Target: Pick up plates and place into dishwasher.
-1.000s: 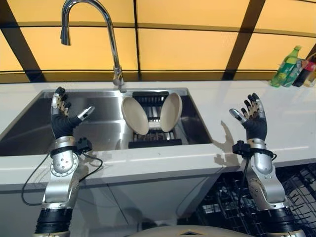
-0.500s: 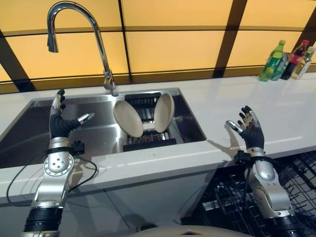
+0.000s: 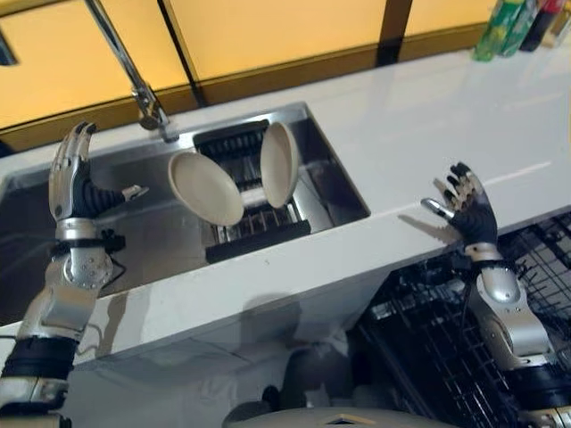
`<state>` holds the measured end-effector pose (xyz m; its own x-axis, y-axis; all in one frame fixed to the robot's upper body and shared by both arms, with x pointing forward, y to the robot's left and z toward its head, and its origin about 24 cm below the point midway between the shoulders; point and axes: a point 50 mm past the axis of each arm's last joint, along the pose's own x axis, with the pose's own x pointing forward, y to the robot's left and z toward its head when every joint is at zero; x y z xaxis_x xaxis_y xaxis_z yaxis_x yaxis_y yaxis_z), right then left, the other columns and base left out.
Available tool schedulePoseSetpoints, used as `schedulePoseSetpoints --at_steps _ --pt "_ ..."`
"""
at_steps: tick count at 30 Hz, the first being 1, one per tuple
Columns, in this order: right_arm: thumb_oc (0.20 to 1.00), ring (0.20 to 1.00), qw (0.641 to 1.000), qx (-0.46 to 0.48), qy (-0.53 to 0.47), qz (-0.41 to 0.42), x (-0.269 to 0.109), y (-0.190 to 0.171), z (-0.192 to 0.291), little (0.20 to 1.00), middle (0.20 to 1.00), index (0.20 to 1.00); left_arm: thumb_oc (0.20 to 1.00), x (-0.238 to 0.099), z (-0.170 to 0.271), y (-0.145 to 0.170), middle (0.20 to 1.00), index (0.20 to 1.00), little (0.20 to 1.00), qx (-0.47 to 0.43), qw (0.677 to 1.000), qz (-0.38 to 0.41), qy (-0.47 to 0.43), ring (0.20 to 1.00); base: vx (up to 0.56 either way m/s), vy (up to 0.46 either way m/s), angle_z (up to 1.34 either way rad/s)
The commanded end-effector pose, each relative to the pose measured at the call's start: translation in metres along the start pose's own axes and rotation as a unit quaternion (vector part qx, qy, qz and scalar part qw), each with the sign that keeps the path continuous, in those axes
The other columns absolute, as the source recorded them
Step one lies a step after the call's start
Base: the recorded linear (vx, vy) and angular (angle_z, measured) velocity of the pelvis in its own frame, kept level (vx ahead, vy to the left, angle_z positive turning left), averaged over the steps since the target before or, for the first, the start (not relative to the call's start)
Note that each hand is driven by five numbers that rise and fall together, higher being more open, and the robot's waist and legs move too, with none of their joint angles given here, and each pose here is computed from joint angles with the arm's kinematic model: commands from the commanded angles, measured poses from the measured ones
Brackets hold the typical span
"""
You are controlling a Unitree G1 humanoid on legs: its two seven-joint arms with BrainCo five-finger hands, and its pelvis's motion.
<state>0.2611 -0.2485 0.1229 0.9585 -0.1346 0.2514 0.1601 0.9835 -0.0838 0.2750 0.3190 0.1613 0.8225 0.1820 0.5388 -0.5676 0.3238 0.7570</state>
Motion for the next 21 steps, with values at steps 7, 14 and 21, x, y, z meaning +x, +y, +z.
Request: schedulePoseSetpoints --at_steps 7,14,21 --pt "1.000 1.000 0.999 -0.006 -0.038 0.002 0.008 -0.016 0.019 1.000 1.000 1.000 1.000 0.035 0.012 0.044 1.000 1.000 1.000 0.241 0.960 0.003 -0.139 1.000 0.04 0.071 0.01" --pt "1.000 1.000 0.999 -0.033 -0.019 0.015 0.003 -0.029 0.018 1.000 1.000 1.000 1.000 0.021 0.011 0.034 1.000 1.000 1.000 0.360 0.907 -0.040 -0.217 1.000 0.10 0.108 -0.01" --pt "1.000 1.000 0.999 -0.051 0.002 0.018 -0.002 -0.039 0.016 1.000 1.000 1.000 1.000 0.004 0.020 0.024 1.000 1.000 1.000 0.360 0.887 -0.022 -0.287 1.000 0.11 0.079 0.01"
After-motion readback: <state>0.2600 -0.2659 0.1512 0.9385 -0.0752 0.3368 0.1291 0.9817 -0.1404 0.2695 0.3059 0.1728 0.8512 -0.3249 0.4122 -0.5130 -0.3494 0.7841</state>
